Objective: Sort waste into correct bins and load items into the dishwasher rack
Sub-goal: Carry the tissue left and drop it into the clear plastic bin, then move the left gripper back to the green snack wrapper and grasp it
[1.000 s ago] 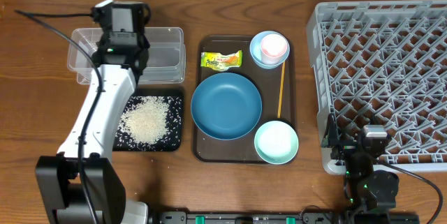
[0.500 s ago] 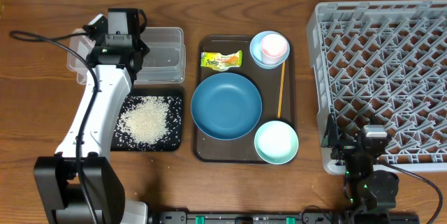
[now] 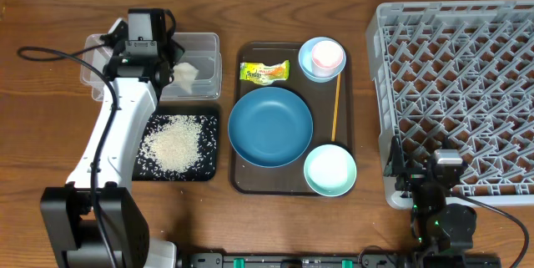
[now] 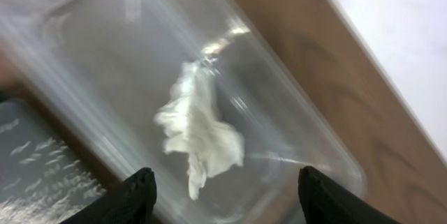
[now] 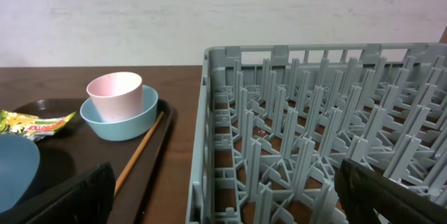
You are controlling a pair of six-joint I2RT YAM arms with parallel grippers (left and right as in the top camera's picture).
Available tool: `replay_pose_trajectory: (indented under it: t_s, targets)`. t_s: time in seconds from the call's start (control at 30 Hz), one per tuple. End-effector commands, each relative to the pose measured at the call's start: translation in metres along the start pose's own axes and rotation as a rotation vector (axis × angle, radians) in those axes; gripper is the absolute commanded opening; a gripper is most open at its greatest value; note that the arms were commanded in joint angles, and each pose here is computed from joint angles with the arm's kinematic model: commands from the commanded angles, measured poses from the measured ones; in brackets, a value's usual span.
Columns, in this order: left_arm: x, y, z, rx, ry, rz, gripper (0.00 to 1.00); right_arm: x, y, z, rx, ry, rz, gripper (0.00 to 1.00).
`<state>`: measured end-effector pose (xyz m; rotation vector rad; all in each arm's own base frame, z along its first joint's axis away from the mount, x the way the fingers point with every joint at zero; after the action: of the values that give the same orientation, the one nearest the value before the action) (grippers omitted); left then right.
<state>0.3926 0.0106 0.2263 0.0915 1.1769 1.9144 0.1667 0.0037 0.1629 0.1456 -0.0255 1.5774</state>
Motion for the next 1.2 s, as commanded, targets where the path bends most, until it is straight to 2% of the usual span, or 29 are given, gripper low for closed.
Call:
replay_pose_trajectory:
  t_s: [0.0, 0.1, 0.17, 0.27, 0.43, 0.6, 0.9, 1.17]
  targets:
    - [-0.031, 0.016, -0.010, 0.082, -0.257, -0.268, 0.68, 0.001, 0.000, -0.001, 0.003, -0.006, 0.003, 0.99]
    - [-0.069, 0.039, -0.028, 0.117, -0.528, -0.588, 0.68, 0.001, 0.000, -0.001, 0.003, -0.006, 0.003, 0.99]
    - [-0.086, 0.049, -0.040, 0.108, -0.636, -0.705, 0.68, 0.001, 0.000, -0.001, 0.003, -0.006, 0.003, 0.99]
    - [-0.105, 0.058, -0.059, 0.066, -0.760, -0.751, 0.67, 0.001, 0.000, -0.001, 0.003, -0.006, 0.003, 0.99]
    - [-0.127, 0.051, -0.096, -0.016, -0.978, -0.692, 0.68, 0.001, 0.000, -0.001, 0.003, -0.006, 0.003, 0.99]
    - [-0.135, 0.017, -0.136, -0.001, -1.133, -0.615, 0.67, 0.001, 0.000, -0.001, 0.003, -0.006, 0.003, 0.99]
    - [-0.134, -0.041, -0.184, 0.083, -1.187, -0.557, 0.67, 0.001, 0.000, -0.001, 0.003, -0.006, 0.003, 0.99]
    - [-0.129, -0.055, -0.197, 0.129, -1.201, -0.542, 0.67, 0.001, 0.000, -0.001, 0.003, -0.006, 0.003, 0.99]
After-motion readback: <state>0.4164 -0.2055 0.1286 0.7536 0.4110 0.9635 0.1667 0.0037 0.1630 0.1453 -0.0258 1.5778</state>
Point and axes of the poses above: each gripper's point midway between its finger pads, its own y axis back along the fingers, its own x axis along the line the jaws close on, z = x × y, the point moved 8 cm from there along y, back along the fingers, and after that the axes turned 4 degrees about -y, right-handed, at the moved point
